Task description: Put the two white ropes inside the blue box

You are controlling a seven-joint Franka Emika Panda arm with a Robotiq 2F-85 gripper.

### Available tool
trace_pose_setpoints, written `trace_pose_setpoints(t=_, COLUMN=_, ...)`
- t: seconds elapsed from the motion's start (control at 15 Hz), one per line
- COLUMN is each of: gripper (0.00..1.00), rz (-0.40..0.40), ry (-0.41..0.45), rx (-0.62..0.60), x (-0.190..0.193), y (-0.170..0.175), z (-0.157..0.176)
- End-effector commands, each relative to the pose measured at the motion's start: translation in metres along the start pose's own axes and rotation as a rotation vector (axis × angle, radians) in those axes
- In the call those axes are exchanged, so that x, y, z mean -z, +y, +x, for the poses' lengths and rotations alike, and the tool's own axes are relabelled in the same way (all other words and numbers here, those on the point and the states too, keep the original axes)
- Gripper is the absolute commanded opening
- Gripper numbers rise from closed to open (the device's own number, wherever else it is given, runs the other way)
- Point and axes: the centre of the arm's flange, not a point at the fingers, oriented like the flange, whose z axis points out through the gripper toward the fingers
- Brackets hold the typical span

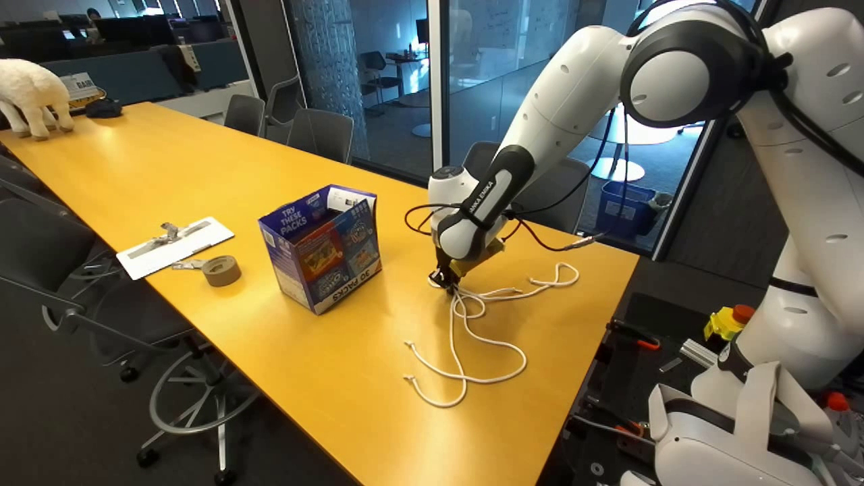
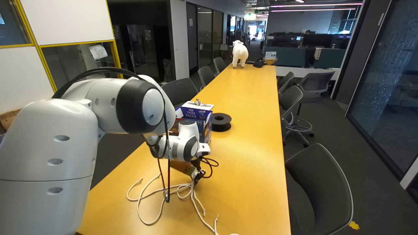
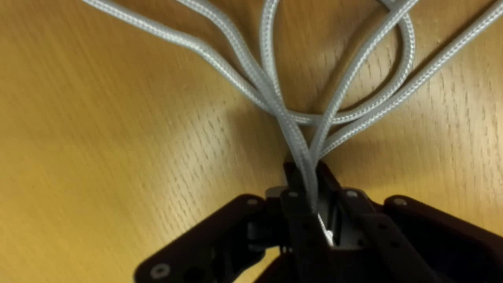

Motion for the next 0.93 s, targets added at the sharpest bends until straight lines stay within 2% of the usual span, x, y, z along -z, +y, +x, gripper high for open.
trace_pose_setpoints(t=0.0, gripper=0.00, rz=-0.008, ry=-0.021, rx=0.002, x=-0.003, y=0.004, z=0.009)
trace_pose_setpoints(t=0.2, gripper=0.01, rz=0.021, ry=-0.060, rx=0.001, x=0.001, y=0.014, z=0.017)
trace_pose_setpoints(t=0.33, gripper=0.01, rz=0.037, ry=-0.052, rx=-0.015, x=0.013, y=0.027, z=0.031)
trace_pose_setpoints(t=0.67, gripper=0.01, rz=0.063, ry=0.086, rx=-0.068, x=0.068, y=0.063, z=0.082)
trace_pose_setpoints(t=0.87, gripper=0.01, rz=0.067, ry=0.182, rx=-0.091, x=0.114, y=0.072, z=0.106)
